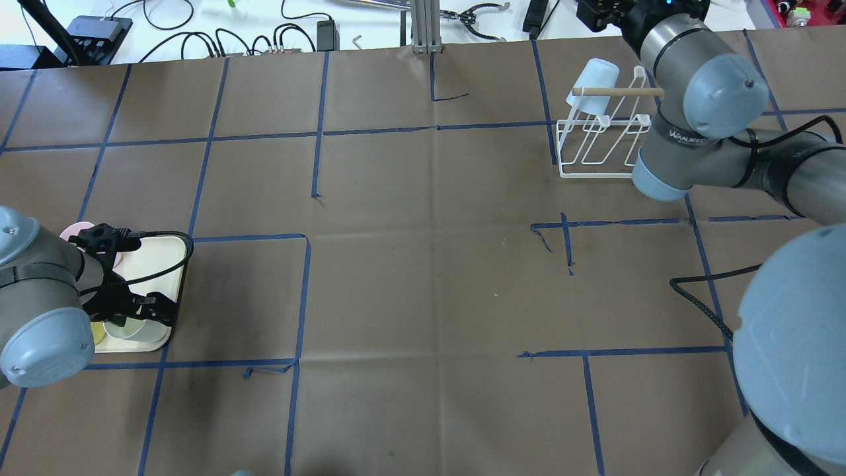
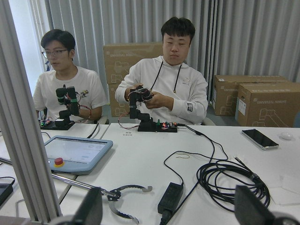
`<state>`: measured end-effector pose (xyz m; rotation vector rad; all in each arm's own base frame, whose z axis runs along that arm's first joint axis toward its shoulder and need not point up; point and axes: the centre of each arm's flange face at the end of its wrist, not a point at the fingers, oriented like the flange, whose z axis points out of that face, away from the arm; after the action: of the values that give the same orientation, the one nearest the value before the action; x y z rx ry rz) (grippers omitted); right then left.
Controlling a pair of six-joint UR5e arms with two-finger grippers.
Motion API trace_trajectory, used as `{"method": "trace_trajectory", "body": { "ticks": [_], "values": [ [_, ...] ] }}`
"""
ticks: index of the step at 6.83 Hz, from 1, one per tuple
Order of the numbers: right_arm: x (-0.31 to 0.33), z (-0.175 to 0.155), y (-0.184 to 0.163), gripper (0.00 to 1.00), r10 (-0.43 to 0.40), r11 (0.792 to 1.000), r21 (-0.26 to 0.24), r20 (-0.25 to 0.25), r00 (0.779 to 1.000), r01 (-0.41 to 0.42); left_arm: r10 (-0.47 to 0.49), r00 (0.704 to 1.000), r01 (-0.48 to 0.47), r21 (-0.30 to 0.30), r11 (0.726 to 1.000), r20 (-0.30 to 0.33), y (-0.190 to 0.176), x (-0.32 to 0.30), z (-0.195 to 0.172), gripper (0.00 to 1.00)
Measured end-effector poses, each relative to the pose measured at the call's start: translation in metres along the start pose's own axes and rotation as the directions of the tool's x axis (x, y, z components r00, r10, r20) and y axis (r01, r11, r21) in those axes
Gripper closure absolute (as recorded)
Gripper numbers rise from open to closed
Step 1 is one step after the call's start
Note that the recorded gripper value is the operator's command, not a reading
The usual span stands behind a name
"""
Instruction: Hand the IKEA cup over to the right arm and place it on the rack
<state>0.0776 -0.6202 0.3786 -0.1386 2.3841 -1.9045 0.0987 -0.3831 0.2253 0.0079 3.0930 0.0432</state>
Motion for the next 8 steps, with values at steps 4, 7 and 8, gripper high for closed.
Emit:
{"method": "trace_trajectory", "body": {
  "ticks": [4, 7, 8],
  "values": [
    [-0.077, -0.065, -0.049, 0.00, 0.112, 0.993, 0.029, 0.112, 0.987, -0.116, 0.011, 1.000, -0.011, 0.028, 1.000, 0.016, -0.011, -0.007, -0.013, 1.00],
    [-0.105, -0.101, -0.018, 0.00, 0.510, 0.860, -0.104, 0.138, 0.849, -0.500, 0.059, 0.998, -0.060, 0.063, 0.996, 0.017, -0.058, -0.018, -0.092, 1.00],
    [-0.112, -0.119, -0.009, 0.00, 0.626, 0.779, -0.152, 0.136, 0.768, -0.608, 0.101, 0.995, -0.102, 0.063, 0.993, 0.010, -0.082, -0.010, -0.144, 1.00]
  ]
}}
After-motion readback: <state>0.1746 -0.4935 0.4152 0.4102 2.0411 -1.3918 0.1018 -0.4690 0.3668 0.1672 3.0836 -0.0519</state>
